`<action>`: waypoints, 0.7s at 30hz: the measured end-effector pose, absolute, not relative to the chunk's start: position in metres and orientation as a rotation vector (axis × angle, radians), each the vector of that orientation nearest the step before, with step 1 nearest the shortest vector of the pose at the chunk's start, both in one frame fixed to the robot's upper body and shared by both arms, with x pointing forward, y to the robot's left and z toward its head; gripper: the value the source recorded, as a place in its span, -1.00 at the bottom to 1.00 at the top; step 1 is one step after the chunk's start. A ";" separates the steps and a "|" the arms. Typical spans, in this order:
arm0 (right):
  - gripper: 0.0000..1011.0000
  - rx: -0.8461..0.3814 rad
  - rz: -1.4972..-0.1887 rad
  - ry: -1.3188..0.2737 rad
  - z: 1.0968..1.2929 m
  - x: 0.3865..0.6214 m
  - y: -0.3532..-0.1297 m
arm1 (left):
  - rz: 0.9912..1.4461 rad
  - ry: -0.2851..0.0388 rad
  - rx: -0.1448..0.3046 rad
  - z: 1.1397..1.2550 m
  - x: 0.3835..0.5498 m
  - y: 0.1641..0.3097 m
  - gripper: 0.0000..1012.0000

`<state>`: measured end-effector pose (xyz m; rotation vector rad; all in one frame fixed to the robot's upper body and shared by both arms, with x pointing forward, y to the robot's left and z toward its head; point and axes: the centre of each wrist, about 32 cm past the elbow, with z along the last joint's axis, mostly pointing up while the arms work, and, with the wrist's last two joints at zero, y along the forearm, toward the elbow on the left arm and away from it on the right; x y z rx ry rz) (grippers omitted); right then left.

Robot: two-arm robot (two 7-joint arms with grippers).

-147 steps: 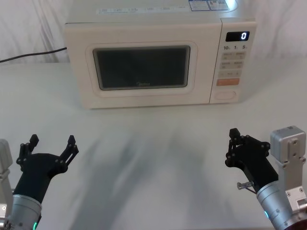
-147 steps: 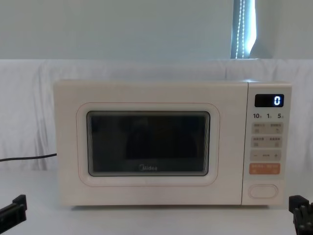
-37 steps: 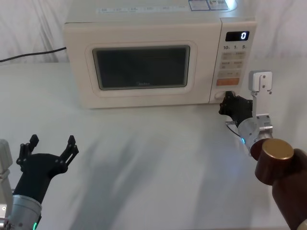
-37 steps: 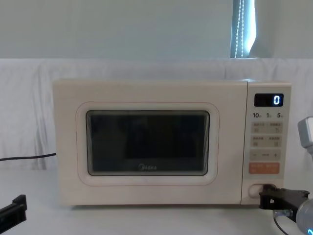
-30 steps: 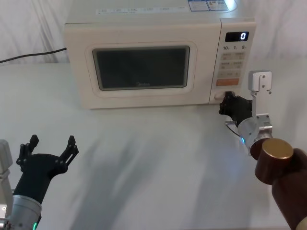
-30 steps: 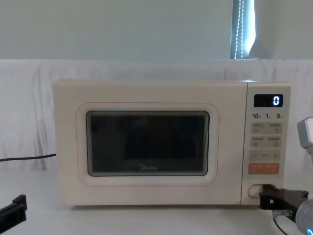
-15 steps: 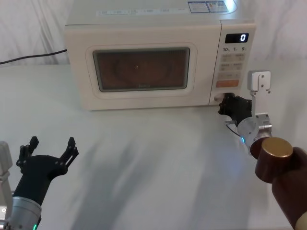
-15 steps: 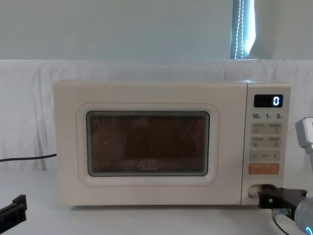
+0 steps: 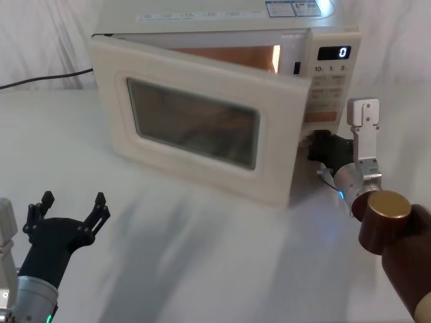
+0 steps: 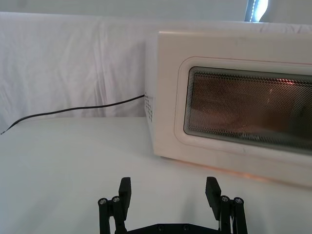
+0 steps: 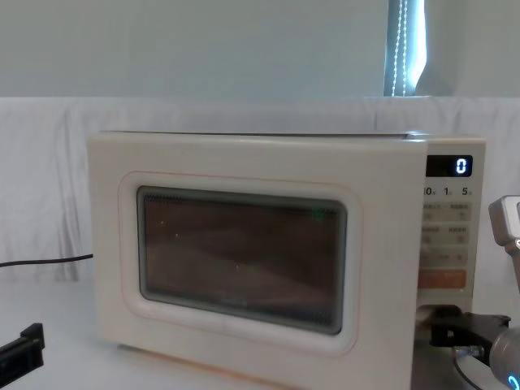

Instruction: Press the button to open the microwave door with one hand; close the microwave door with the other hand.

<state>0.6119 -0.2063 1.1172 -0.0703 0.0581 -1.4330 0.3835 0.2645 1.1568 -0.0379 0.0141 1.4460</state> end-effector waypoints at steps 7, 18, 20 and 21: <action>-1.00 -0.068 -1.431 0.056 1.118 0.611 -0.207 | 1.446 0.014 -0.038 1.157 0.384 0.265 0.98; -1.00 -0.064 -1.420 0.055 1.123 0.594 -0.208 | 1.446 0.014 -0.038 1.157 0.384 0.265 0.98; -1.00 -0.061 -1.417 0.054 1.124 0.591 -0.207 | 1.446 0.014 -0.038 1.157 0.384 0.265 0.98; -1.00 -0.060 -1.414 0.053 1.124 0.587 -0.207 | 1.446 0.014 -0.038 1.157 0.384 0.265 0.98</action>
